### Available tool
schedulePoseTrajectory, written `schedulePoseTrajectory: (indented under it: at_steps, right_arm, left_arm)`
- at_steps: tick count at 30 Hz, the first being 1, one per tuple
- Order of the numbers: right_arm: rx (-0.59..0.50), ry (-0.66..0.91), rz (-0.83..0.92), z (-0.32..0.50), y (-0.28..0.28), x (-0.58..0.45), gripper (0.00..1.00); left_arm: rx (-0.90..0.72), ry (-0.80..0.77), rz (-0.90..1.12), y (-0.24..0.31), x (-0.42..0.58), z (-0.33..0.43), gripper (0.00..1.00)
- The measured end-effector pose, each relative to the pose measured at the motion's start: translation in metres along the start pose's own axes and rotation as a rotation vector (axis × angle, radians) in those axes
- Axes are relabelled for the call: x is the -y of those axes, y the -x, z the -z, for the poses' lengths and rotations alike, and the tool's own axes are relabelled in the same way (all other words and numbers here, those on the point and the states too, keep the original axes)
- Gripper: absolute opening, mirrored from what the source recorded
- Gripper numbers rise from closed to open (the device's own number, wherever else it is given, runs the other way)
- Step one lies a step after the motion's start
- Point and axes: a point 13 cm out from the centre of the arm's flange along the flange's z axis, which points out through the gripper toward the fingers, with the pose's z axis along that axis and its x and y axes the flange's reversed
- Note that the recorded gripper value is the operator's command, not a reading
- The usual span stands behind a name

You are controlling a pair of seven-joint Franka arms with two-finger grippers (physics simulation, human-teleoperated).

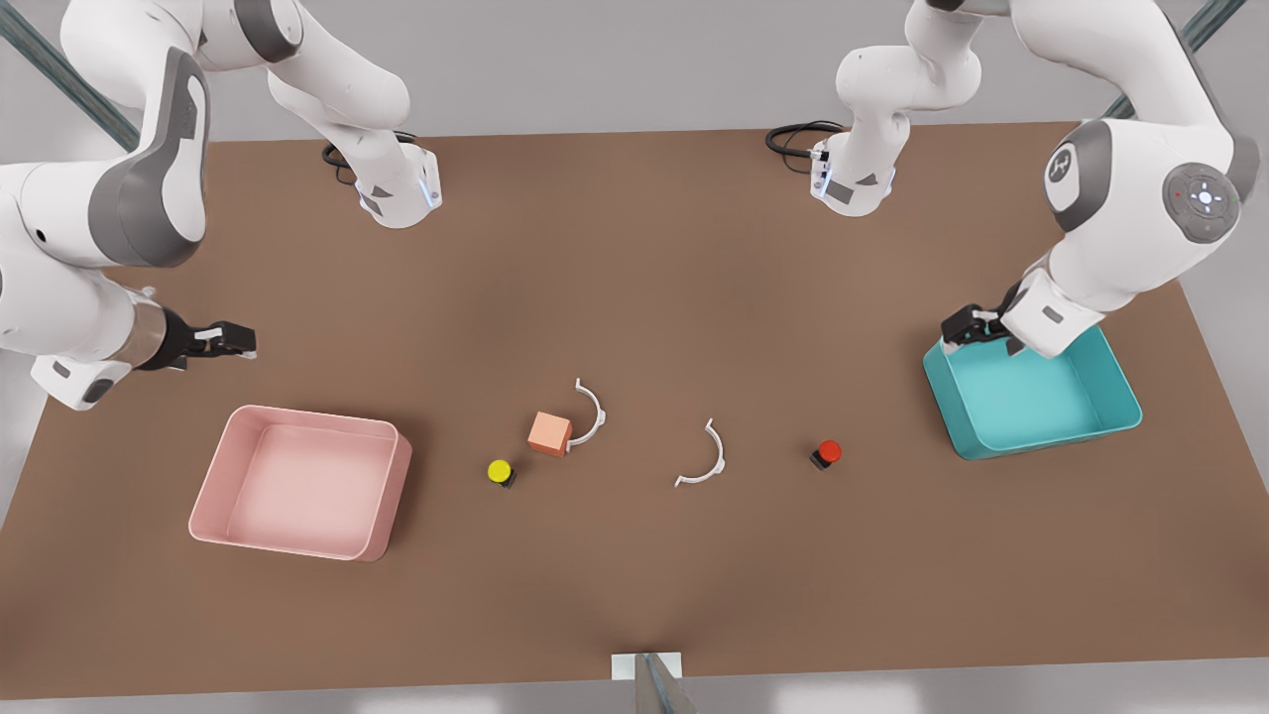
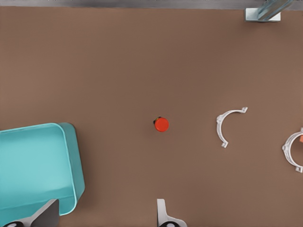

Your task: Place the red button in the blue storage box with the left arm, and place the yellow button in the pink storage box with the right arm

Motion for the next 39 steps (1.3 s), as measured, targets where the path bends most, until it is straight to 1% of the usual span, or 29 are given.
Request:
schedulePoseTrajectory:
  at_steps: [1, 3, 7, 10, 13, 15, 18, 22, 25, 26, 28, 30, 32, 33, 36, 39]
  right_arm:
    - [0.002, 0.010, -0.007, 0.000, -0.001, 0.005, 1.00]
    - [0.007, -0.024, 0.037, 0.004, 0.002, -0.020, 1.00]
    - [0.010, -0.047, 0.056, 0.006, 0.003, -0.030, 1.00]
    - [0.011, -0.053, 0.061, 0.007, 0.004, -0.034, 1.00]
    - [0.020, -0.056, 0.110, 0.003, 0.015, -0.067, 1.00]
    - [-0.012, -0.039, 0.169, -0.039, 0.047, -0.102, 1.00]
    - [-0.044, -0.010, 0.241, -0.117, 0.095, -0.157, 1.00]
    - [-0.010, 0.032, 0.275, -0.185, 0.141, -0.201, 1.00]
    - [0.038, 0.044, 0.285, -0.204, 0.159, -0.224, 1.00]
    - [0.050, 0.048, 0.282, -0.209, 0.164, -0.227, 1.00]
    - [0.058, 0.056, 0.275, -0.224, 0.171, -0.230, 1.00]
    - [0.061, 0.059, 0.271, -0.239, 0.174, -0.233, 1.00]
    - [0.067, 0.062, 0.269, -0.253, 0.175, -0.237, 1.00]
    - [0.072, 0.062, 0.272, -0.257, 0.176, -0.242, 1.00]
    - [0.110, 0.070, 0.272, -0.261, 0.184, -0.253, 1.00]
    - [0.132, 0.091, 0.274, -0.287, 0.197, -0.268, 1.00]
  left_arm:
    - [0.005, 0.001, 0.001, 0.002, -0.001, -0.001, 1.00]
    - [-0.006, 0.003, 0.000, 0.013, 0.000, -0.017, 1.00]
    - [-0.115, 0.014, -0.119, 0.034, 0.077, -0.131, 1.00]
    - [-0.152, 0.043, -0.140, 0.040, 0.082, -0.218, 1.00]
    - [-0.134, 0.055, -0.141, 0.036, 0.073, -0.280, 1.00]
    - [-0.111, 0.054, -0.144, 0.031, 0.070, -0.320, 1.00]
    - [-0.052, 0.047, -0.149, 0.041, 0.071, -0.353, 1.00]
    - [-0.012, 0.042, -0.158, 0.046, 0.076, -0.383, 1.00]
    - [-0.006, 0.043, -0.153, 0.043, 0.070, -0.396, 1.00]
    - [-0.004, 0.043, -0.152, 0.041, 0.069, -0.399, 0.99]
    - [0.005, 0.042, -0.153, 0.042, 0.069, -0.400, 0.70]
    - [0.014, 0.042, -0.154, 0.043, 0.070, -0.400, 0.60]
    - [0.022, 0.042, -0.154, 0.045, 0.070, -0.399, 0.52]
    - [0.026, 0.043, -0.154, 0.046, 0.070, -0.399, 0.51]
    - [0.038, 0.043, -0.151, 0.049, 0.071, -0.395, 0.51]
    - [0.096, 0.038, -0.127, 0.067, 0.060, -0.351, 0.53]
